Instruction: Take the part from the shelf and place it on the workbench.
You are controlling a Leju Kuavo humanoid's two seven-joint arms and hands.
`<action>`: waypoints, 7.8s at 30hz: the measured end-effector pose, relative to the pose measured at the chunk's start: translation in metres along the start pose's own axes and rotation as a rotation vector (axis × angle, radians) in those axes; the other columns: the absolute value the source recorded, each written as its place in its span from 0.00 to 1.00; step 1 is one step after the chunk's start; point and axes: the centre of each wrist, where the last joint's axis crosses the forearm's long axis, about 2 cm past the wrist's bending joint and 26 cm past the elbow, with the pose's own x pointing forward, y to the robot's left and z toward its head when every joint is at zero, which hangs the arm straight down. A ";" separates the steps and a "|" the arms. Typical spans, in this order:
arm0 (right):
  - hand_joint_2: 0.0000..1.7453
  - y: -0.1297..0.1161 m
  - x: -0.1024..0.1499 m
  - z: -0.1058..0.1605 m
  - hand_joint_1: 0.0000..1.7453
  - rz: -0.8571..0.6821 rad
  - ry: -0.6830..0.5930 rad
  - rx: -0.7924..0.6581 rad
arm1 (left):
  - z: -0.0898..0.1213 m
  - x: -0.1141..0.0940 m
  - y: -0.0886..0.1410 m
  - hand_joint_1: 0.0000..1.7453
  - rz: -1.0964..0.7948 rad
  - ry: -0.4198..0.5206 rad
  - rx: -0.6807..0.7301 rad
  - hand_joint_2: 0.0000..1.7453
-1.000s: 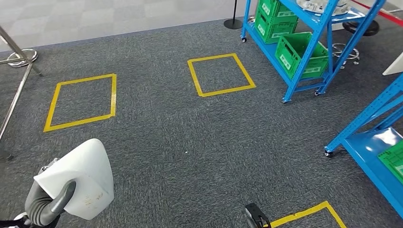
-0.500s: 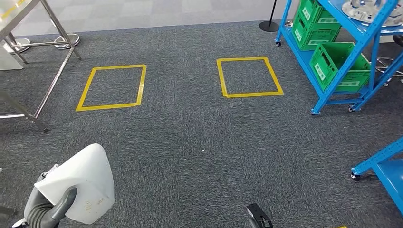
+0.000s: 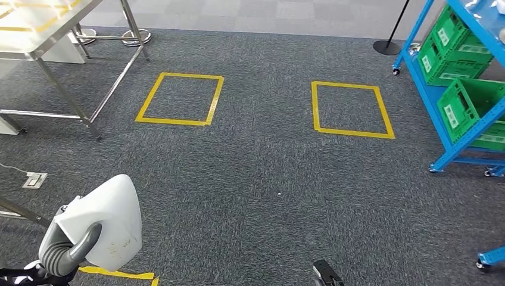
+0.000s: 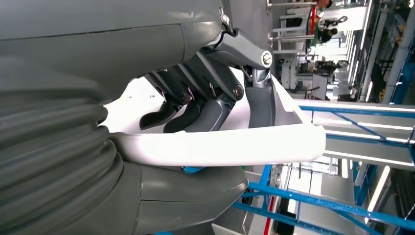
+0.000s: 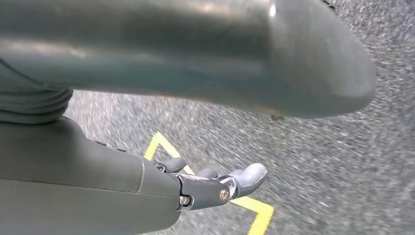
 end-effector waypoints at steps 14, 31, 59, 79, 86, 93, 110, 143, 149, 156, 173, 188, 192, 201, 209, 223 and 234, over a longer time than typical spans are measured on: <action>0.00 0.001 0.008 -0.001 0.00 0.010 -0.005 -0.011 | -0.010 -0.004 0.005 1.00 0.015 -0.001 -0.009 1.00; 0.00 0.003 0.010 -0.002 0.00 -0.011 -0.006 -0.017 | -0.027 -0.002 0.008 1.00 0.011 -0.036 -0.032 1.00; 0.00 0.005 0.005 -0.001 0.00 -0.051 -0.004 -0.032 | -0.051 0.040 0.021 1.00 -0.335 -0.195 0.043 1.00; 0.00 0.011 0.005 -0.002 0.00 -0.058 -0.005 -0.027 | -0.054 0.060 0.014 1.00 -0.619 -0.288 0.165 1.00; 0.00 0.010 0.007 -0.002 0.00 -0.052 -0.004 -0.027 | -0.058 0.064 0.012 1.00 -0.630 -0.314 0.200 1.00; 0.00 0.010 0.007 -0.002 0.00 -0.052 -0.004 -0.033 | -0.058 0.063 0.012 1.00 -0.600 -0.336 0.230 1.00; 0.00 0.011 0.002 -0.002 0.00 -0.122 -0.006 -0.048 | -0.057 0.058 0.016 1.00 -0.595 -0.329 0.243 1.00; 0.00 0.013 0.000 -0.001 0.00 -0.120 -0.013 -0.051 | -0.048 0.057 0.016 1.00 -0.600 -0.322 0.234 1.00; 0.00 0.014 -0.006 -0.001 0.00 -0.127 -0.003 -0.053 | -0.047 0.056 0.016 1.00 -0.608 -0.312 0.231 1.00; 0.00 0.016 -0.018 0.001 0.00 -0.139 0.020 -0.060 | -0.045 0.055 0.015 1.00 -0.621 -0.298 0.226 1.00; 0.00 -0.010 0.001 0.001 0.00 -0.129 -0.020 -0.128 | -0.050 0.058 0.019 1.00 -0.627 -0.292 0.221 1.00; 0.00 -0.008 -0.008 0.002 0.00 -0.128 0.003 -0.122 | -0.042 0.052 0.018 1.00 -0.629 -0.270 0.234 1.00; 0.00 -0.005 -0.009 0.002 0.00 -0.131 0.006 -0.118 | -0.042 0.052 0.018 1.00 -0.629 -0.273 0.232 1.00; 0.00 -0.002 -0.010 0.002 0.00 -0.136 0.011 -0.115 | -0.039 0.050 0.019 1.00 -0.630 -0.258 0.233 1.00; 0.00 -0.002 -0.007 0.001 0.00 -0.140 0.004 -0.114 | -0.040 0.052 0.020 1.00 -0.634 -0.260 0.225 1.00; 0.00 0.000 -0.008 0.001 0.00 -0.136 0.002 -0.108 | -0.039 0.052 0.020 1.00 -0.636 -0.262 0.222 1.00; 0.00 0.001 -0.008 0.001 0.00 -0.136 0.012 -0.104 | -0.040 0.051 0.020 1.00 -0.642 -0.259 0.209 1.00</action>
